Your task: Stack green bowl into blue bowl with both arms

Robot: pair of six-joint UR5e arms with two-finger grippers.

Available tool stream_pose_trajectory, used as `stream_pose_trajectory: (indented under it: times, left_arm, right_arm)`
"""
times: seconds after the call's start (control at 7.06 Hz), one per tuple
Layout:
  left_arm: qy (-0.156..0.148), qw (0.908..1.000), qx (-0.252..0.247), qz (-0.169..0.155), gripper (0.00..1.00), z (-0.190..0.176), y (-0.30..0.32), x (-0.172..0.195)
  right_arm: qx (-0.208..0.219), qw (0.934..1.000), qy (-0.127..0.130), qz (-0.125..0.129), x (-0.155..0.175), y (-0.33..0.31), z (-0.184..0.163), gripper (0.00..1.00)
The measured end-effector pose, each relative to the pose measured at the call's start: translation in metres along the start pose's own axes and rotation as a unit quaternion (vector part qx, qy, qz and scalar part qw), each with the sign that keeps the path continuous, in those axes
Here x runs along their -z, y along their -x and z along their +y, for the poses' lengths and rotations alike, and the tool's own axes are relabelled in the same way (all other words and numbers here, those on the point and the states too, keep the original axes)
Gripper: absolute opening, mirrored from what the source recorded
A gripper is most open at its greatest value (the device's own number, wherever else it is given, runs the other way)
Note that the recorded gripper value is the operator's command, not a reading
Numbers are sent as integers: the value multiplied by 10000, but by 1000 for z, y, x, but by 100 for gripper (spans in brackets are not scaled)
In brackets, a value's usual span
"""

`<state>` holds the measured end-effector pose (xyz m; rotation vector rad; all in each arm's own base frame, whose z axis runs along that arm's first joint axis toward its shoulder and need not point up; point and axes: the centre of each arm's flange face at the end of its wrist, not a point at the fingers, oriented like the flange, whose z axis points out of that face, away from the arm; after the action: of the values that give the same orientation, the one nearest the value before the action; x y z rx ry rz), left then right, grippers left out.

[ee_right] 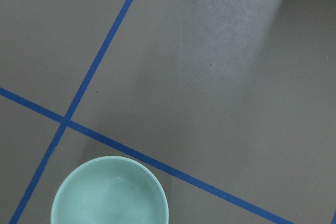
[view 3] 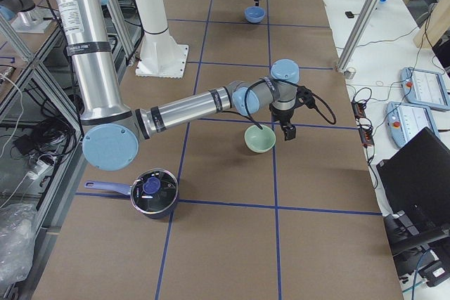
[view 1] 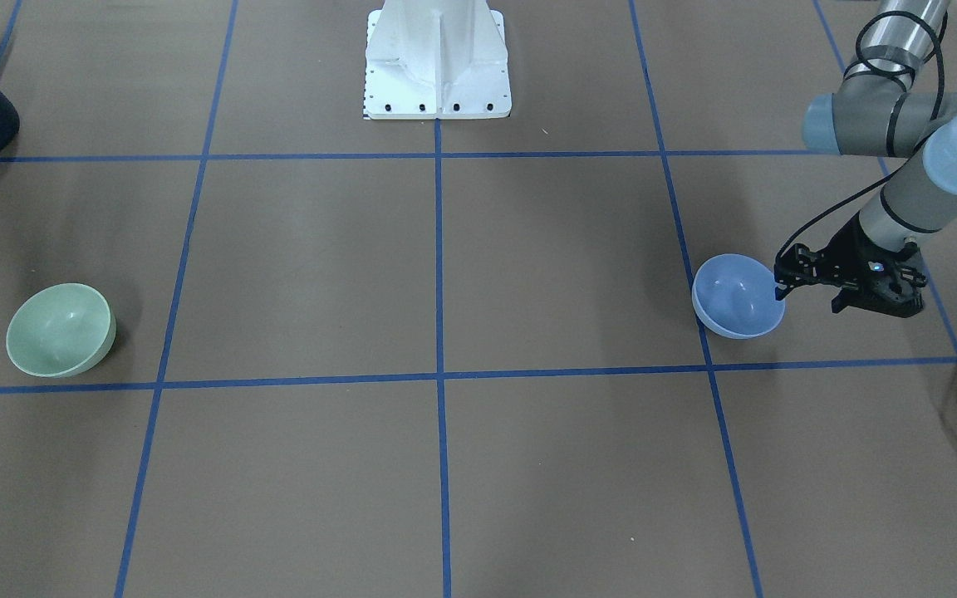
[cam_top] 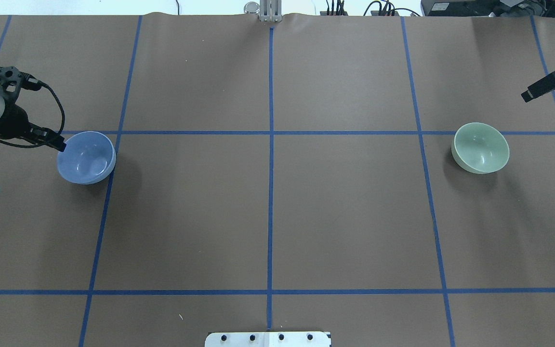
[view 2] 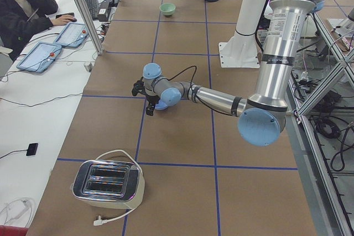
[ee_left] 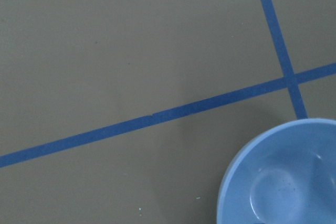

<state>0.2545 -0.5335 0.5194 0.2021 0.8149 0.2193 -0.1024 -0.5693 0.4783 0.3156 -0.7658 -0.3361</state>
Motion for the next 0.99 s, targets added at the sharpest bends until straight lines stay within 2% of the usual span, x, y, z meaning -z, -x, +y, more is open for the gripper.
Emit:
stream_pose_trajectory:
  times: [0.43, 0.57, 0.71, 0.99]
  left_arm:
    - [71, 10000, -22, 4, 47, -10, -7, -13]
    - [81, 10000, -14, 40, 35, -12, -14, -15]
    - [90, 9999, 34, 86, 1, -14, -24, -16]
    - [101, 9998, 113, 149, 0, -15, -38, -18]
  right_arm:
    - [7, 10000, 9, 1, -1, 1, 0, 100]
    - [7, 10000, 15, 1, -2, 1, 0, 100]
    - [5, 10000, 20, 0, -2, 1, 1, 100]
    - [9, 10000, 24, -2, -3, 1, 0, 100]
